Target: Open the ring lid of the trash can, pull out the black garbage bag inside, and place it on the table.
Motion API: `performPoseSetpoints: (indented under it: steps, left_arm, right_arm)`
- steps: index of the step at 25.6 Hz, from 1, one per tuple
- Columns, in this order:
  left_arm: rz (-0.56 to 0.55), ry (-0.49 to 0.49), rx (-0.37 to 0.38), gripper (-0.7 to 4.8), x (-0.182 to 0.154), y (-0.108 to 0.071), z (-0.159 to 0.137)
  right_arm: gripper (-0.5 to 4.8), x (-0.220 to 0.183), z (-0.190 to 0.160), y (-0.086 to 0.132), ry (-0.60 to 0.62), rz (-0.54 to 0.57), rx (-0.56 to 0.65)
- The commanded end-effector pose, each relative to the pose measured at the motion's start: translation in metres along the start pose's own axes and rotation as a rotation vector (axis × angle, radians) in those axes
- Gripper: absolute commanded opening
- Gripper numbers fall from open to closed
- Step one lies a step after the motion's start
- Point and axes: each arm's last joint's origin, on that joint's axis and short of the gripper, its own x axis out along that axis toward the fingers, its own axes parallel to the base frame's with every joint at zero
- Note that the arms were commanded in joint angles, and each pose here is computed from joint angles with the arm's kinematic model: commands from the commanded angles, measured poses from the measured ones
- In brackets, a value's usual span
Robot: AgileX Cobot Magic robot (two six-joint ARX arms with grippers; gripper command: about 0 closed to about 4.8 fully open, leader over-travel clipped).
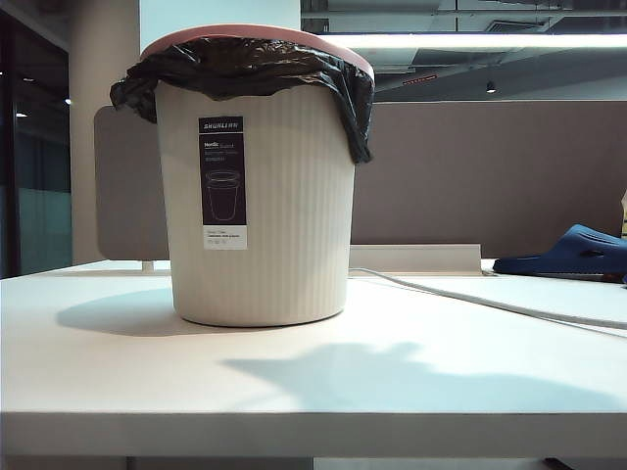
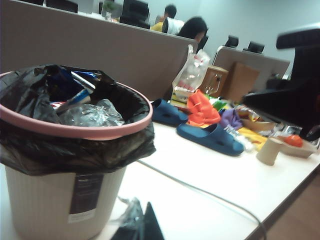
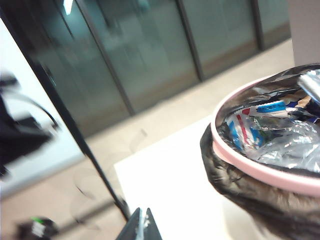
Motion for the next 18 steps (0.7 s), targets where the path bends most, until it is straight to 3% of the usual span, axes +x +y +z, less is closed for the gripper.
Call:
performPoseSetpoints:
  steps: [1, 5, 9, 14, 18]
  left_arm:
    - [-0.032, 0.037, 0.051, -0.06, 0.011, 0.005, 0.008]
    - [-0.033, 0.140, 0.072, -0.06, 0.031, 0.019, 0.003]
    - [-0.014, 0.211, 0.070, -0.06, 0.047, 0.029, -0.003]
    - [-0.033, 0.300, 0.002, -0.06, 0.075, 0.045, -0.012]
    - [-0.083, 0.308, 0.117, -0.06, 0.094, 0.051, -0.016]
  right_arm:
    - [0.00, 0.032, 0.005, 0.006, 0.132, -0.110, -0.177]
    - [0.00, 0.059, 0.011, 0.010, 0.185, -0.140, -0.336]
    - [0.00, 0.062, 0.011, 0.010, 0.205, -0.217, -0.509]
    - [0.00, 0.062, 0.010, 0.009, 0.251, -0.293, -0.744]
    - [0.00, 0.069, 0.006, 0.008, 0.273, -0.295, -0.771]
